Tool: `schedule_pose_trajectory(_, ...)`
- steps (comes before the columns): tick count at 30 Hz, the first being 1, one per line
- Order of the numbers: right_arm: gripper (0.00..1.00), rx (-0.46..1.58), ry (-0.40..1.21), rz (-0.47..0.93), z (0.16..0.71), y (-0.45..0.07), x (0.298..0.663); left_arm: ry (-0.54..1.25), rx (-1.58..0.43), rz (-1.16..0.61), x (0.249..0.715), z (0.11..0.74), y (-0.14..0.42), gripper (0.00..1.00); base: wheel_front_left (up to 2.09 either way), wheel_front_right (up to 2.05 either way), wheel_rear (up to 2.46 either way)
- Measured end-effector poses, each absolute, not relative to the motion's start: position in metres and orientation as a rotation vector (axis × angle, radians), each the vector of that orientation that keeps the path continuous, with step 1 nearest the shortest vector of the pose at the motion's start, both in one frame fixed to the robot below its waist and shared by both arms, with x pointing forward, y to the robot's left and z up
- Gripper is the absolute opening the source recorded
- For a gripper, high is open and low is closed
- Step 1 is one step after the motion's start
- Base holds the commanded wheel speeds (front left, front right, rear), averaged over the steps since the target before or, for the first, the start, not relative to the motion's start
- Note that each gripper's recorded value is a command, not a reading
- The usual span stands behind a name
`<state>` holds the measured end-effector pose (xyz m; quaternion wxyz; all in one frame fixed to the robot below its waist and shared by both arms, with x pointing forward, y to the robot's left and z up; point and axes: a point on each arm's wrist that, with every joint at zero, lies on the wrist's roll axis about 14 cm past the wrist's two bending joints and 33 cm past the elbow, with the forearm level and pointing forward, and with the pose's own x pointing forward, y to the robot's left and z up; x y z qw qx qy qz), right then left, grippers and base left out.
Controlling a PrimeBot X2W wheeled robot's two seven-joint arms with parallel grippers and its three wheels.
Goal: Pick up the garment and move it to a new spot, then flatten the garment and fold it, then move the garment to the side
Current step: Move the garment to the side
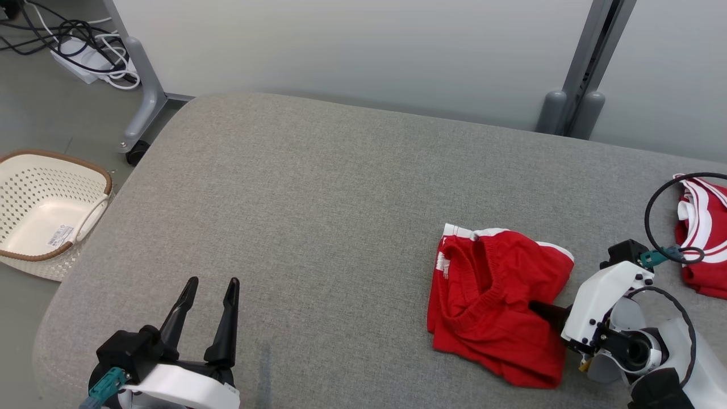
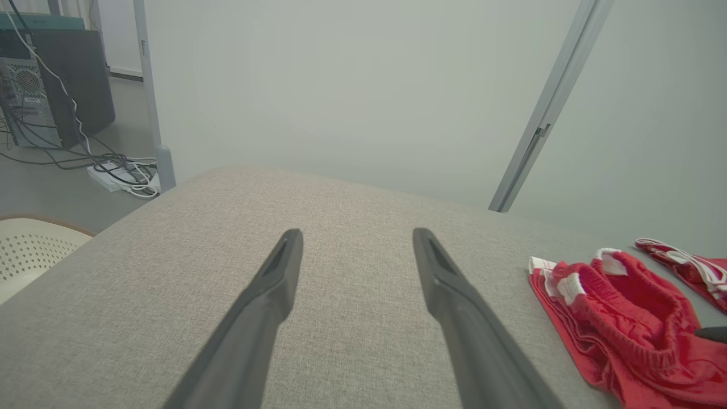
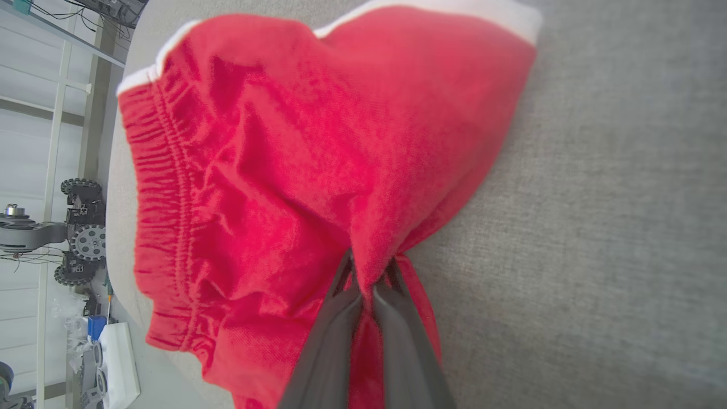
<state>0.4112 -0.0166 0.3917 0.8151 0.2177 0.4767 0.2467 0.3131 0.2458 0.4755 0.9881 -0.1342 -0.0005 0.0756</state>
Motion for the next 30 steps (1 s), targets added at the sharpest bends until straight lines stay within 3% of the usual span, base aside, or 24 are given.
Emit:
schedule_pose_trajectory(14,0.00,0.433,0.828,0.545,0.435,-0.033,0.426,-0.034,-0.272,0.098,0.321,0.486,0.232,1.00,0.00,0.00,0.00)
schedule_pose_trajectory(21,0.00,0.377,0.791,0.535,0.446,-0.057,0.415,-0.032,-0.259,-0.028,0.336,0.490,0.195,1.00,0.00,0.00,0.00)
schedule_pose_trajectory(30,0.00,0.253,0.704,0.504,0.473,-0.084,0.429,-0.038,-0.258,-0.181,0.361,0.499,0.147,1.00,0.00,0.00,0.00)
